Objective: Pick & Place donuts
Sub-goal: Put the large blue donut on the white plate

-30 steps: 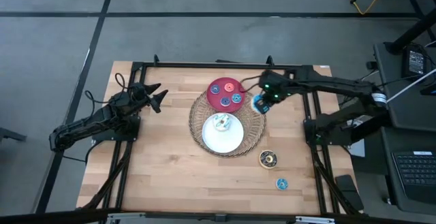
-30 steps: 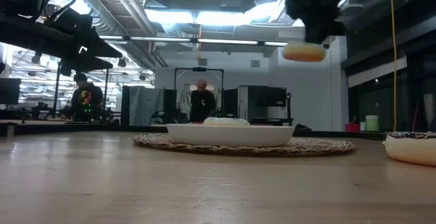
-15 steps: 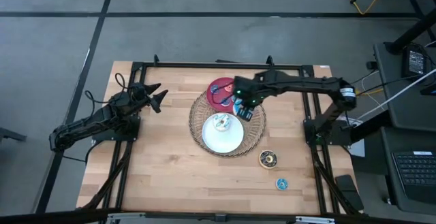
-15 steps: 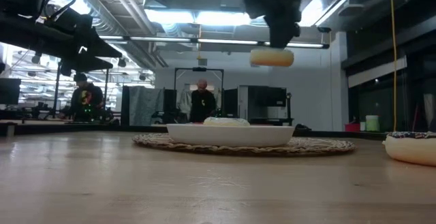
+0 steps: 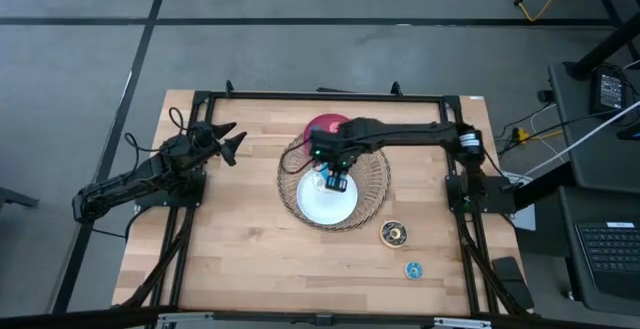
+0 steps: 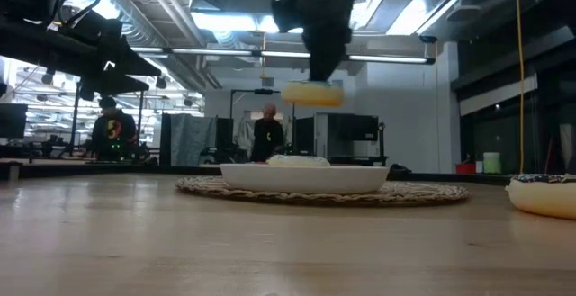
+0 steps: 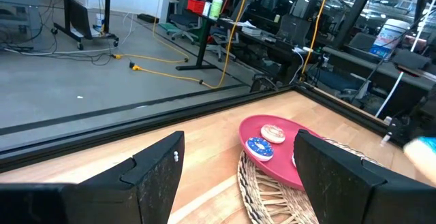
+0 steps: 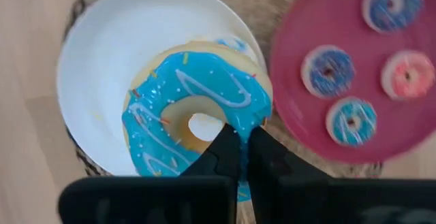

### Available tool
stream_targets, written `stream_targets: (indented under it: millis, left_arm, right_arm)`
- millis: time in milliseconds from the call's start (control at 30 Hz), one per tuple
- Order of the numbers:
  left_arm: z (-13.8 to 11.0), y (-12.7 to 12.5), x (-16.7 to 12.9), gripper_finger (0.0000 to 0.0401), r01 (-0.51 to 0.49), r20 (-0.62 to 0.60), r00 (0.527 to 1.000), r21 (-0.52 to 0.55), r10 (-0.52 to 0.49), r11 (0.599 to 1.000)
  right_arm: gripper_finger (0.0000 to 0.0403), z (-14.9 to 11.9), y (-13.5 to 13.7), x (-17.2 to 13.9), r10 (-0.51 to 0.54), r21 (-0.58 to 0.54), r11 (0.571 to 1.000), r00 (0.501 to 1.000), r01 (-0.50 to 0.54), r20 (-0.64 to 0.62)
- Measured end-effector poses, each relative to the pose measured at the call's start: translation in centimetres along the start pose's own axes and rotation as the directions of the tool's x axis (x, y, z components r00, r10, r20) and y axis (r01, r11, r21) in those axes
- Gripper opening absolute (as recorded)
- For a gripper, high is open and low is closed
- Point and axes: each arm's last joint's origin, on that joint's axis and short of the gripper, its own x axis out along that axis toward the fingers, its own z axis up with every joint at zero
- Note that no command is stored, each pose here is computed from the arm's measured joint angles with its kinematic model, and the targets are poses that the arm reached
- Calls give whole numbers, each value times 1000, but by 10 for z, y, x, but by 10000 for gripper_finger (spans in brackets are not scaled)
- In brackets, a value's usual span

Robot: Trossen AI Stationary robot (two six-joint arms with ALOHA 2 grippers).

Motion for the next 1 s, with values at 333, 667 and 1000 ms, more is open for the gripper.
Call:
stream_targets:
  millis: [333, 667, 1000]
  left_arm:
    - [0, 0, 0, 267, 0, 0, 1000, 0, 0, 1000]
    - [0, 0, 0, 267, 0, -1, 1000, 0, 0, 1000]
    - [0, 0, 0, 267, 0, 0, 1000, 0, 0, 1000]
  right_arm:
    - [15, 25, 35, 34, 39, -115, 992, 999, -41, -17]
    - [15, 30, 64, 67, 41, -218, 975, 997, -53, -61]
    - [15, 32, 81, 78, 58, -297, 953, 998, -61, -19]
